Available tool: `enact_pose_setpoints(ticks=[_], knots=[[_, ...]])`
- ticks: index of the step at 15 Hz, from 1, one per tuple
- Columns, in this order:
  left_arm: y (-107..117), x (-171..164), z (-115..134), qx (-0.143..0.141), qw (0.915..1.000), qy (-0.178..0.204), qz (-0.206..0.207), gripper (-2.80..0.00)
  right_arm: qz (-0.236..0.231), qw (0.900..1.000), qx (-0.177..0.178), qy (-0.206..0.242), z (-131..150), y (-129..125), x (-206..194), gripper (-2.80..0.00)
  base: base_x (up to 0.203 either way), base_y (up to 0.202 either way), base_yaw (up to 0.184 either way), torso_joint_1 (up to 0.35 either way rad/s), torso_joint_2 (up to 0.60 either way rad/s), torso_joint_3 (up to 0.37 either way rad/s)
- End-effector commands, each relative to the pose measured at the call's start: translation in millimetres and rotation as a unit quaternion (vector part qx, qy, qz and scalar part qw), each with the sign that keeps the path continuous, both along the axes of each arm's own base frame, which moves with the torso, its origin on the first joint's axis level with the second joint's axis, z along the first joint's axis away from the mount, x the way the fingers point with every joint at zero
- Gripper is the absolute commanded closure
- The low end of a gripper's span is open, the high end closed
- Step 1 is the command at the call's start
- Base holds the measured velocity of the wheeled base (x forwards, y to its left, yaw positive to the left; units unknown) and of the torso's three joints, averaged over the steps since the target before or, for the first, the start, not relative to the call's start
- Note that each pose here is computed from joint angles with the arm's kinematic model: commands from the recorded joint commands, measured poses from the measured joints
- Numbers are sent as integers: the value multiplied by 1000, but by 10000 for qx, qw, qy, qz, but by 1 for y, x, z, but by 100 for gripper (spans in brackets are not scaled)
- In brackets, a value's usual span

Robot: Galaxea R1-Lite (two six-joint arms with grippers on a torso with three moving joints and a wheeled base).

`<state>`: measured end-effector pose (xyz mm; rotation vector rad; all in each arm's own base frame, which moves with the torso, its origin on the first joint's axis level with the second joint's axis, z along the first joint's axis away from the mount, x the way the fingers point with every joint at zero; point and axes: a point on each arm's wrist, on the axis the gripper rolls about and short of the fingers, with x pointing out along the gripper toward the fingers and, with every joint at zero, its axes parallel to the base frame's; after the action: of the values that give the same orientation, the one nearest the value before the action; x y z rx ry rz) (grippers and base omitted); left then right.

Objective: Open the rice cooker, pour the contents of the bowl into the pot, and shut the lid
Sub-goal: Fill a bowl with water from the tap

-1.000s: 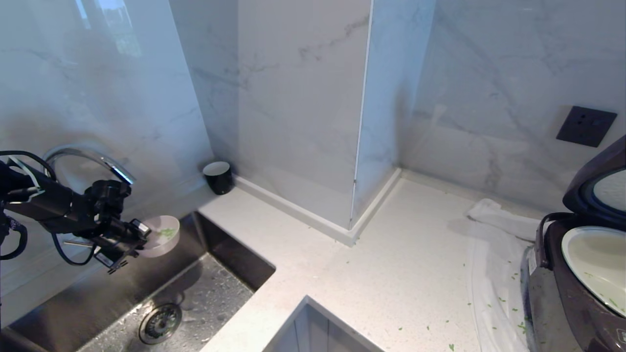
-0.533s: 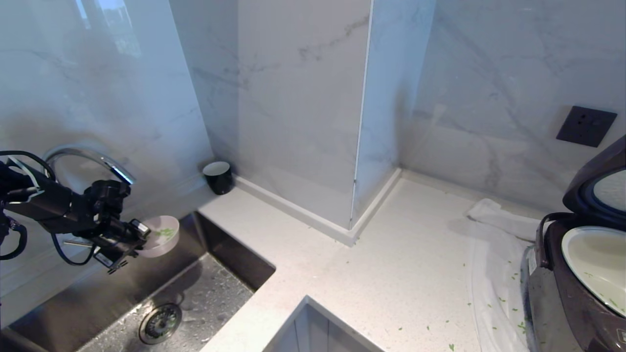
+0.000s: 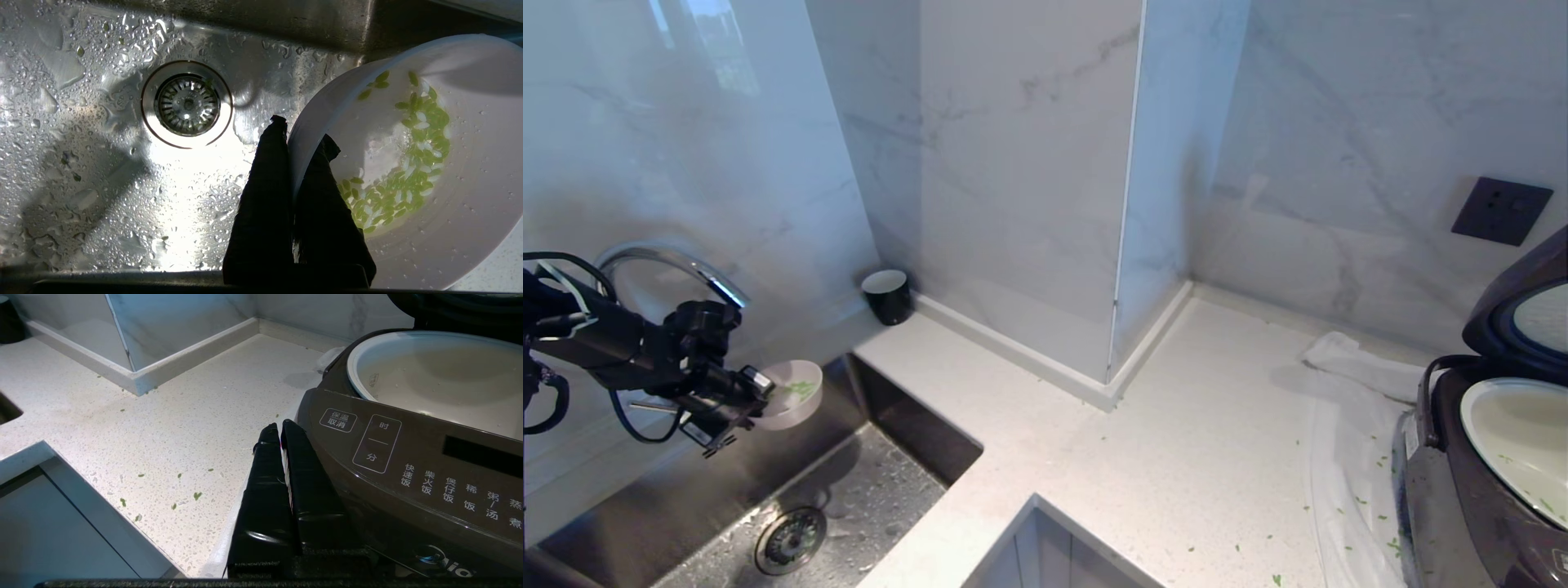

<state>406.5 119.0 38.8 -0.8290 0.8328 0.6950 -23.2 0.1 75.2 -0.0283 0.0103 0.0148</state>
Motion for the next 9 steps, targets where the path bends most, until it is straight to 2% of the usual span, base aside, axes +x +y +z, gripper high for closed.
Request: enact_pose_setpoints(ticks=[1, 9], knots=[[0, 0, -1, -14, 10000, 14, 28, 0, 8, 10000, -4, 1, 0, 0, 0, 0, 0, 0, 0, 0, 0, 0], [2, 1, 0, -2, 10000, -14, 37, 0, 11, 10000, -4, 1, 0, 0, 0, 0, 0, 0, 0, 0, 0, 0]])
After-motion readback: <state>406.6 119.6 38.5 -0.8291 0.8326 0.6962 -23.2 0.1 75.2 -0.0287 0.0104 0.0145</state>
